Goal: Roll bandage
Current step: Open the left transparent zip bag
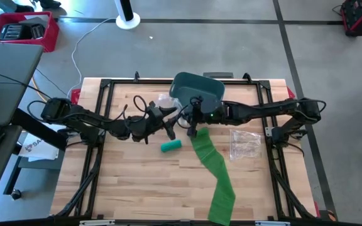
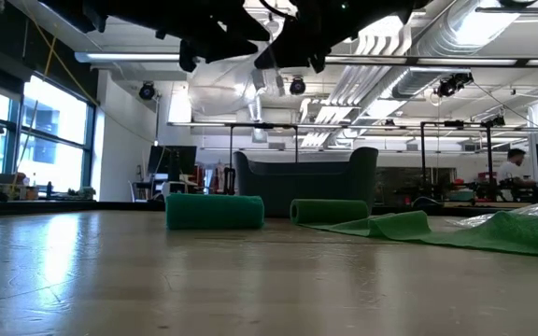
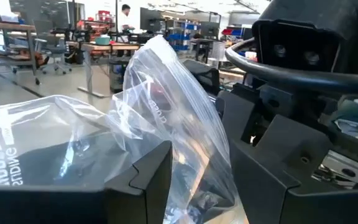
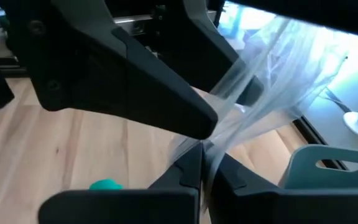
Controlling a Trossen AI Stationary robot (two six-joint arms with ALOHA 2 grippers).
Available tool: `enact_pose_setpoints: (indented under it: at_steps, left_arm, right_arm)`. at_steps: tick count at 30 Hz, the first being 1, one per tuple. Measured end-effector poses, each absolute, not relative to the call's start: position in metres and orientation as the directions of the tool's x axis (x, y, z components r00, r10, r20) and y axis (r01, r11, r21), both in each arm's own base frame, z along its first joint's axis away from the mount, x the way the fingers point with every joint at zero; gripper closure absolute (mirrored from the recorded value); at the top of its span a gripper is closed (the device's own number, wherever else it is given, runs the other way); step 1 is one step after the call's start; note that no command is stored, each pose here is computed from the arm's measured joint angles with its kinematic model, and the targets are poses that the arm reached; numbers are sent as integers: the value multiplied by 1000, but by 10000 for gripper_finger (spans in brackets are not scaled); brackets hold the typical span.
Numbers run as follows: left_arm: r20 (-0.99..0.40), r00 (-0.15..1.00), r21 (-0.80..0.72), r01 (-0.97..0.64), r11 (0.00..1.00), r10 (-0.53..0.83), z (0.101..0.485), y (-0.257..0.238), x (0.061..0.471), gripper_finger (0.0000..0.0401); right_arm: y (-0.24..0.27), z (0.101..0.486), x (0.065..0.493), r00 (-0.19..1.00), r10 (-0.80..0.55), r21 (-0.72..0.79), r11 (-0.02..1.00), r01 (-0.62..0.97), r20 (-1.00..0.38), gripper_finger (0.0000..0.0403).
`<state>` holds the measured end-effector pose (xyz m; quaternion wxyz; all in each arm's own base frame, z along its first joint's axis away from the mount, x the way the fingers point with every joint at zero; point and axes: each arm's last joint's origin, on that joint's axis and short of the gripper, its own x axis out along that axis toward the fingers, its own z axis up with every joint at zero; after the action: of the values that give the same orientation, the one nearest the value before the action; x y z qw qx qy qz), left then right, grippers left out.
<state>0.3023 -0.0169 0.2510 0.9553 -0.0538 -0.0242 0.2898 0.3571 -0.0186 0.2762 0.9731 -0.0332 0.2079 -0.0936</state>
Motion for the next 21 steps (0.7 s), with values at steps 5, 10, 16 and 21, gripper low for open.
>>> enact_pose_setpoints:
  at_steps: [5, 10, 16, 21]
  left_arm:
    - [-2, 829, -102, -557, 824, 559, 249, -17, 302, 308]
    - [-67, 832, -69, -555, 829, 551, 241, -20, 302, 391]
    - [-145, 828, -97, -557, 824, 542, 232, -27, 300, 398]
    - [-151, 843, -167, -536, 827, 516, 231, -35, 299, 400]
  right_arm:
    - [-19, 275, 356, 880, -243, -125, 970, 209, -407, 403]
    - [-21, 272, 354, 845, -314, -127, 949, 287, -432, 403]
    - [-26, 268, 350, 761, -464, -156, 882, 445, -453, 403]
    - [-28, 263, 348, 699, -543, -211, 835, 508, -465, 403]
